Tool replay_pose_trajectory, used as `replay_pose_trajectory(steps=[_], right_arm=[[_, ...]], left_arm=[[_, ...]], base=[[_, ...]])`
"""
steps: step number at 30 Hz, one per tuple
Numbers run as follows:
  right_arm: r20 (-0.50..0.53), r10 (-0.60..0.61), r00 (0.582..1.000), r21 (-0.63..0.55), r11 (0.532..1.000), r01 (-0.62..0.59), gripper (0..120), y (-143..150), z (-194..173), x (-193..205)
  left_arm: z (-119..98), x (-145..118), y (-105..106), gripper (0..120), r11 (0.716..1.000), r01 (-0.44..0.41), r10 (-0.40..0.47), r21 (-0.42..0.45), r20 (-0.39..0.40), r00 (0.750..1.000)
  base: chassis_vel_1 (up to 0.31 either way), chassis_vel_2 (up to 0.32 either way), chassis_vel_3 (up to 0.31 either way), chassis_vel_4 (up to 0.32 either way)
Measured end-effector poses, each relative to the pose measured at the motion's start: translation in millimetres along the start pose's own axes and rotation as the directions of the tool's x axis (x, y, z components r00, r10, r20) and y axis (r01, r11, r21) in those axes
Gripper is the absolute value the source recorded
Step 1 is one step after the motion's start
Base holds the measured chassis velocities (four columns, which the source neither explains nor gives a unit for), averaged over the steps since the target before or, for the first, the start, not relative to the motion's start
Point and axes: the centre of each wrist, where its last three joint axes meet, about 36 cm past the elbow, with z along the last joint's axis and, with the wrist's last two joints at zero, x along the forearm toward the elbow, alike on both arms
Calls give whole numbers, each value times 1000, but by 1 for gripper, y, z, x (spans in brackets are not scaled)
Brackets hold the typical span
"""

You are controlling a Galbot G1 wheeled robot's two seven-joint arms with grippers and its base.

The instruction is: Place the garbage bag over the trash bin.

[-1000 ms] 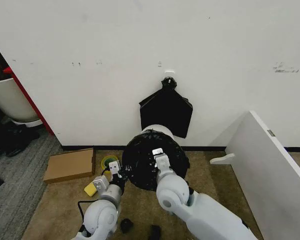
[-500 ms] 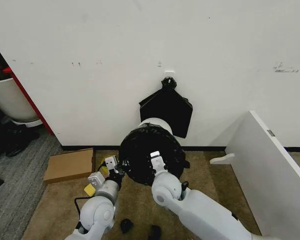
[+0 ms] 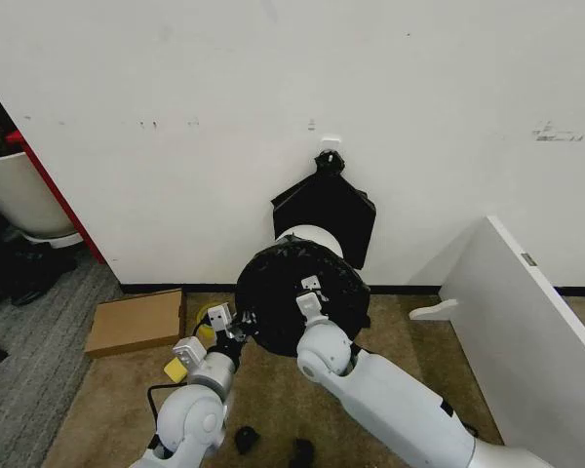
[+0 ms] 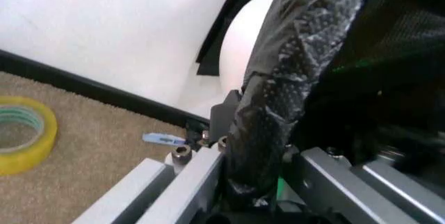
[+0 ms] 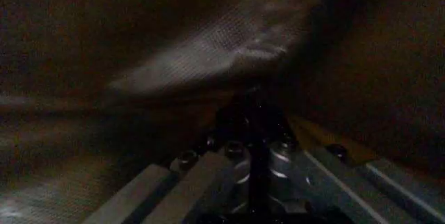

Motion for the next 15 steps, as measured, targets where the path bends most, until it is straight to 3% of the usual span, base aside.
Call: replay_pose_trajectory(steps=[8, 11, 15], right_arm=[[61, -170, 984, -107, 978, 176, 0, 0, 20, 64], [29, -216, 976, -135, 967, 217, 0, -3, 19, 79], [-118, -241, 963, -130, 965, 226, 0, -6, 6, 86]], left_arm=[[1, -2, 0, 0, 1000, 10, -10, 6, -3, 1000], [0, -2, -1, 0, 1000, 9, -9, 7, -3, 1000], [1, -1, -3, 0, 1000, 2, -2, 5, -6, 1000]], base=[[0, 0, 0, 0], [0, 0, 0, 0], [0, 0, 0, 0]])
